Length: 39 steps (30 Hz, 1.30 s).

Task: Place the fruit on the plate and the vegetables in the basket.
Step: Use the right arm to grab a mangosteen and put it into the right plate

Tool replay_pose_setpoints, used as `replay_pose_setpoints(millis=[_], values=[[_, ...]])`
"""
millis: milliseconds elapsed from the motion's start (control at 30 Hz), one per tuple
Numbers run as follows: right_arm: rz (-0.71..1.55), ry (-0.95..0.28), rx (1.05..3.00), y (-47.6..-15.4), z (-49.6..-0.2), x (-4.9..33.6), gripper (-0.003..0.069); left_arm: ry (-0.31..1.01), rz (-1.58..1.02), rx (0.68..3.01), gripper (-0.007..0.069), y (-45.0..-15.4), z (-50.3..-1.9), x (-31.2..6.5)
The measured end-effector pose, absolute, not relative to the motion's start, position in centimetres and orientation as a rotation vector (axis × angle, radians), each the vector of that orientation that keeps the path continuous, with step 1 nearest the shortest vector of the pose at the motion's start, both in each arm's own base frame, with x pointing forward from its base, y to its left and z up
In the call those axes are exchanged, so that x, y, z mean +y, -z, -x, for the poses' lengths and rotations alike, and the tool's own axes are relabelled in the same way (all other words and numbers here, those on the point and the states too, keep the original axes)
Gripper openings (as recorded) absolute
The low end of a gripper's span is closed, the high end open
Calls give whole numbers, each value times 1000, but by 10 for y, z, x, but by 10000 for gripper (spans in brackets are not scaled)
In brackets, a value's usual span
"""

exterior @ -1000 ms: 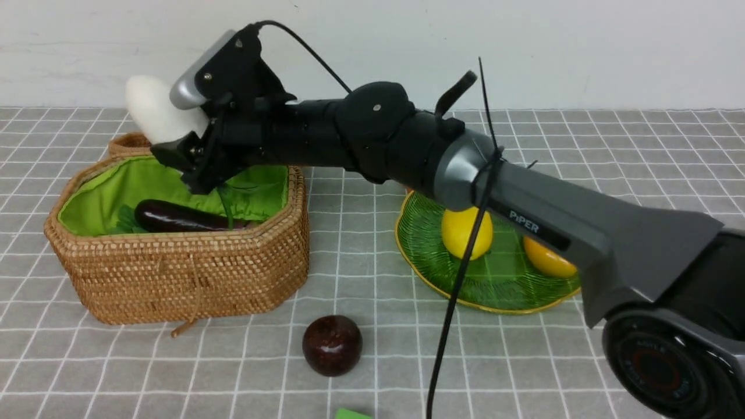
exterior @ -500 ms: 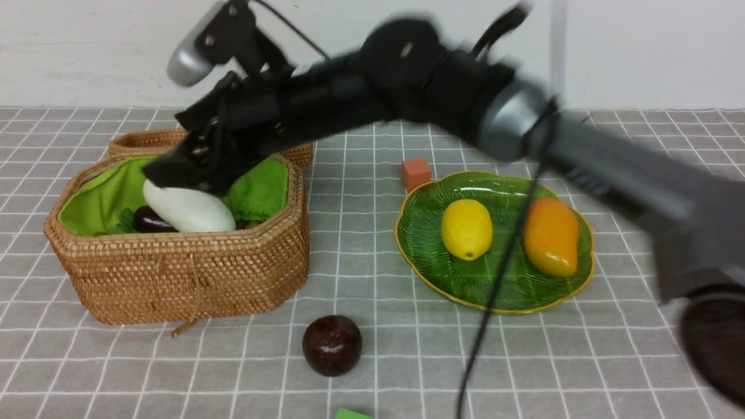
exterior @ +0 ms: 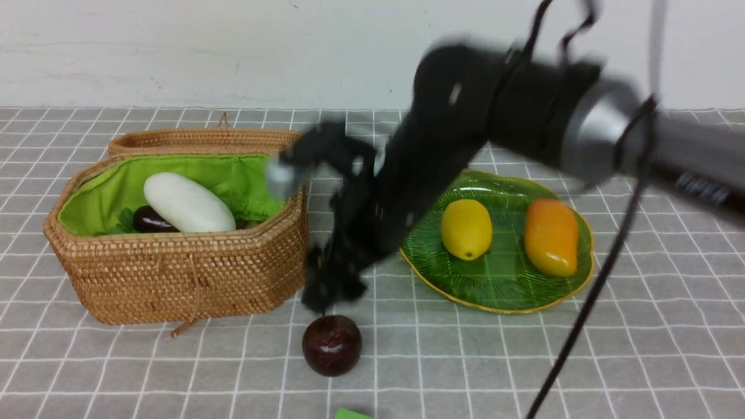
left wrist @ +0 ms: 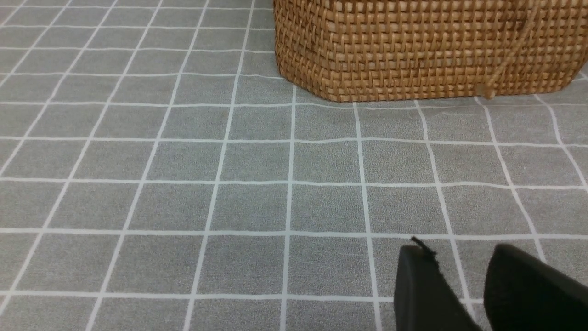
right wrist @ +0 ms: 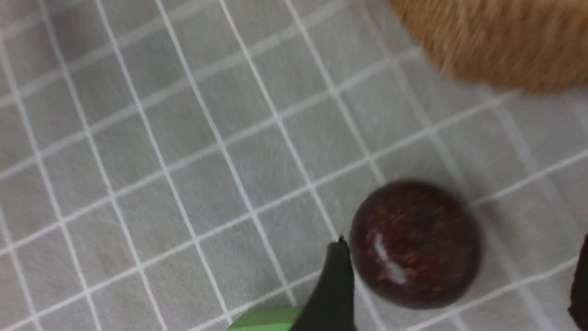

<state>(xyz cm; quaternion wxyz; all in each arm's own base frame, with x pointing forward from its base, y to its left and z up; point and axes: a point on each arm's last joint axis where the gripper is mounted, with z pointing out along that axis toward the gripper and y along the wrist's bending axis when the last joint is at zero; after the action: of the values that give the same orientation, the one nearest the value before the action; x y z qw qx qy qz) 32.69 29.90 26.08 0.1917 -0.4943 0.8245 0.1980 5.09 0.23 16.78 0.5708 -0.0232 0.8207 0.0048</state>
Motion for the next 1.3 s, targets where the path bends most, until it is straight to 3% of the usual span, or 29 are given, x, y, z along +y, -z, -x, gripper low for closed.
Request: replay_pose_setpoints(millis=[267, 533, 700, 900, 967, 1100, 1233, 1300], values=[[1358, -515, 2420, -189, -339, 313, 598, -11, 54, 1926, 223, -168, -51, 2], [1465, -570, 2413, -185, -334, 314, 559, -10, 55, 1926, 230, -168, -51, 2], [1568, -606, 2447, -198, -333, 308, 559, -10, 55, 1926, 237, -168, -51, 2], [1540, -620, 2407, -245, -347, 289, 559, -10, 55, 1926, 237, -168, -51, 2], [1456, -584, 2365, -276, -360, 265, 559, -10, 55, 1926, 237, -168, -51, 2], [1244, -503, 2339, -306, -389, 214, 559, -10, 55, 1926, 237, -168, -51, 2], [1063, -461, 2387, -306, -411, 180, 559, -10, 55, 1926, 238, -168, -51, 2], [944, -459, 2479, -291, -423, 162, 559, -10, 55, 1926, 238, -168, -51, 2]])
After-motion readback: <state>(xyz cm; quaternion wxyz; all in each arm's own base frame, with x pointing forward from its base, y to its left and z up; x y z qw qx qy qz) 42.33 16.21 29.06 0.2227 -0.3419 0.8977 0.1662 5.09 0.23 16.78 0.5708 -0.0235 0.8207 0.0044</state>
